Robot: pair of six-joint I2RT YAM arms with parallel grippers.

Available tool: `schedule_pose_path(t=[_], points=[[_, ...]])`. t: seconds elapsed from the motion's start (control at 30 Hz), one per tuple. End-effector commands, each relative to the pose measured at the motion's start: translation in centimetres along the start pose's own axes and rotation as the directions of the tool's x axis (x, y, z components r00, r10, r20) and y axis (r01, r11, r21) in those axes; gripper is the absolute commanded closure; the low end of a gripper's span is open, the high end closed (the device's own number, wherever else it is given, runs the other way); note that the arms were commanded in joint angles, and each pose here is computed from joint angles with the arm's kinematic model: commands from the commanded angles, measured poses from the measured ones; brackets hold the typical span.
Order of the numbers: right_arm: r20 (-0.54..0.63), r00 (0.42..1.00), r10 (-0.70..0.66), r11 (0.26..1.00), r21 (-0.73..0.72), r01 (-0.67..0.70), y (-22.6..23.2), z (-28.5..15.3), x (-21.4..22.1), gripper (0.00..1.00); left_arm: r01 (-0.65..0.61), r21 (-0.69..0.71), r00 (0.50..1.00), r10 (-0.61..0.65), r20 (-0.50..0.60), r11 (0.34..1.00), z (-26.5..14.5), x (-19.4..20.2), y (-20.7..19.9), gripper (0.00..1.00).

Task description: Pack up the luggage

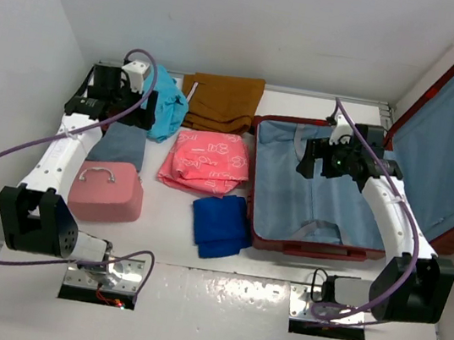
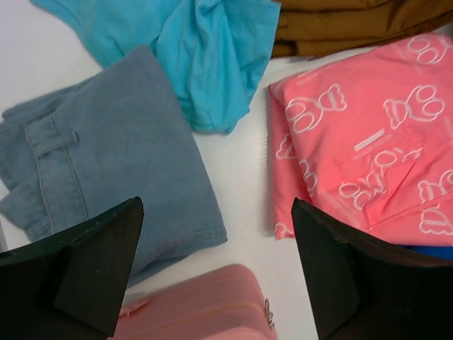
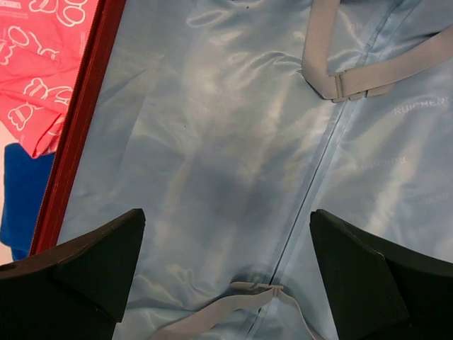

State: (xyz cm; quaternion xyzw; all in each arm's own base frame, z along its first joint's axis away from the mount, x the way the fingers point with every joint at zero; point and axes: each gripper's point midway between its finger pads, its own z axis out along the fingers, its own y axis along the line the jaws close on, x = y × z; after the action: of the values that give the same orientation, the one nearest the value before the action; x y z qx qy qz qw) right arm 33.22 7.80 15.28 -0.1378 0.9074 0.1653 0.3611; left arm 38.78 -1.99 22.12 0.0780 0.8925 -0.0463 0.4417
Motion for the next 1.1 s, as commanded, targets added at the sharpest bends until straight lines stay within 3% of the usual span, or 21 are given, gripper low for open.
schedule_pose_path(t=[0.0,0.1,0.27,0.43,0.5,0.53,0.57,0.73,0.9,1.07], points=[[0.024,0.999,-0.044,0.999,-0.011,0.045,0.8,-0.5,-0.7,0.00,-0.055,-0.014,0.998,0.055,-0.005,0.998,-2.2,0.1,0.9,0.09],[0.010,0.999,-0.043,0.999,-0.021,0.043,0.9,-0.3,-0.5,0.00,-0.143,0.000,0.989,0.143,-0.033,0.990,-4.3,0.2,2.1,0.07],[0.005,0.998,-0.064,0.996,-0.057,0.064,1.9,0.0,-0.3,0.00,-0.324,0.071,0.936,0.330,-0.124,0.944,-7.5,1.5,3.4,0.20],[-0.011,0.997,-0.076,0.993,-0.091,0.075,2.9,0.5,0.0,0.00,-0.502,0.231,0.810,0.547,-0.213,0.834,-12.3,4.1,3.9,0.51],[-0.014,0.997,-0.081,0.992,-0.101,0.079,3.2,0.6,-0.1,0.00,-0.540,0.215,0.785,0.579,-0.219,0.814,-13.1,4.7,4.5,0.60],[-0.029,0.996,-0.086,0.990,-0.113,0.082,3.6,1.0,0.2,0.00,-0.565,0.229,0.759,0.608,-0.234,0.793,-13.3,5.9,4.7,0.71],[-0.027,0.996,-0.086,0.990,-0.113,0.083,3.6,0.9,0.1,0.00,-0.636,0.235,0.700,0.678,-0.224,0.735,-13.8,6.3,5.2,0.72],[-0.036,0.990,-0.138,0.982,-0.134,0.132,4.3,1.4,0.3,0.00,-0.708,0.261,0.618,0.754,-0.223,0.657,-14.5,8.1,5.1,0.71],[-0.052,0.988,-0.145,0.981,-0.140,0.137,4.4,1.5,0.7,0.00,-0.761,0.356,0.493,0.841,-0.225,0.542,-14.0,11.7,5.1,0.64],[-0.068,0.987,-0.146,0.981,-0.141,0.135,4.3,1.7,1.1,0.00,-0.705,0.437,0.502,0.828,-0.250,0.559,-12.0,12.7,5.6,0.59]])
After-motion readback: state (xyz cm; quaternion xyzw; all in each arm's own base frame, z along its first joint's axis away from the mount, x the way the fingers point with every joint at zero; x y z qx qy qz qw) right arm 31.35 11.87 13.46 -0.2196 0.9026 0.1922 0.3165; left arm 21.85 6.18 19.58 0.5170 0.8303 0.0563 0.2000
